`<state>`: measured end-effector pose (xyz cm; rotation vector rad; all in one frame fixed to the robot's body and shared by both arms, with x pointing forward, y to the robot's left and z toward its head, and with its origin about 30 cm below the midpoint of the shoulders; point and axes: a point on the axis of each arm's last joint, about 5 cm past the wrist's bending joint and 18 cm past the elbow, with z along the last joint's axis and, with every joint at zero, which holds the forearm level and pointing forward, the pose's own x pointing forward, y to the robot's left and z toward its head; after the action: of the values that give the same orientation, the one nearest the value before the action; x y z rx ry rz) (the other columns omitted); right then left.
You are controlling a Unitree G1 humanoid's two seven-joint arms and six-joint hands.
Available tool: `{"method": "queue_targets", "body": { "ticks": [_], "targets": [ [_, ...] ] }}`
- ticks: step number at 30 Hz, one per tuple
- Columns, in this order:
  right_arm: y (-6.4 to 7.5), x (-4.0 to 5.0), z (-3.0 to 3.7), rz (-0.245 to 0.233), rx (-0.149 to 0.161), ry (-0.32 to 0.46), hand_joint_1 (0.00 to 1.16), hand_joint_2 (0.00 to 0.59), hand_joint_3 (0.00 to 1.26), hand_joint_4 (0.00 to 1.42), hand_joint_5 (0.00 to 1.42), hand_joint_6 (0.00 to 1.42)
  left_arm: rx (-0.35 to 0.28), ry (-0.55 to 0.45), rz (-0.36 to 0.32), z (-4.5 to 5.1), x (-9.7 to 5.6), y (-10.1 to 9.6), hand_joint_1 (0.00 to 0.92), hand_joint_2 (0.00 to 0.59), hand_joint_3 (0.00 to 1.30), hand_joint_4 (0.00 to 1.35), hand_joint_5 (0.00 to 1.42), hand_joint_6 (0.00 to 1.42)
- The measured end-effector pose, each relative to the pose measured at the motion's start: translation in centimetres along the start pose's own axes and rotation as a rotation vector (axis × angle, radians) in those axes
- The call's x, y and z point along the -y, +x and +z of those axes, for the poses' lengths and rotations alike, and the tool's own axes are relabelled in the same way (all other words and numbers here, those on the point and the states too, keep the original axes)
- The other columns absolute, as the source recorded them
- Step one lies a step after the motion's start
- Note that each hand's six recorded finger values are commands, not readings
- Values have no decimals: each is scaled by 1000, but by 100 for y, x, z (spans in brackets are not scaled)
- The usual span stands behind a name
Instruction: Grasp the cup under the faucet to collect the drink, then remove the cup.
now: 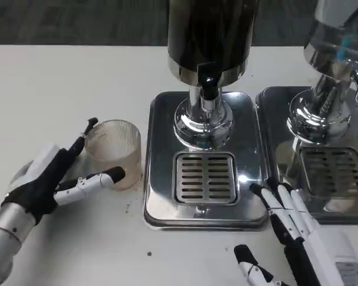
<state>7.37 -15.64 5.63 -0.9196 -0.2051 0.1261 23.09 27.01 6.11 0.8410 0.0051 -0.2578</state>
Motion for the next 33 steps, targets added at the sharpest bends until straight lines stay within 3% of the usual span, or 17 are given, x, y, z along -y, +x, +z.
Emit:
{"method": "queue_targets", "body": {
  "ticks": [17,25,33],
  "targets": [
    [-12,-17,15,-9,-16,11,223,379,108,0,0,161,-18,10,-4,75,61,112,111,0,0,0,108,99],
    [10,-11,7,-15,-12,9,228,378,114,0,0,161,-36,29,20,99,124,143,128,4,0,0,156,128],
    [7,-22,-3,-13,-17,21,231,378,121,0,0,161,-27,25,75,148,225,179,146,11,0,92,263,216]
  ]
}}
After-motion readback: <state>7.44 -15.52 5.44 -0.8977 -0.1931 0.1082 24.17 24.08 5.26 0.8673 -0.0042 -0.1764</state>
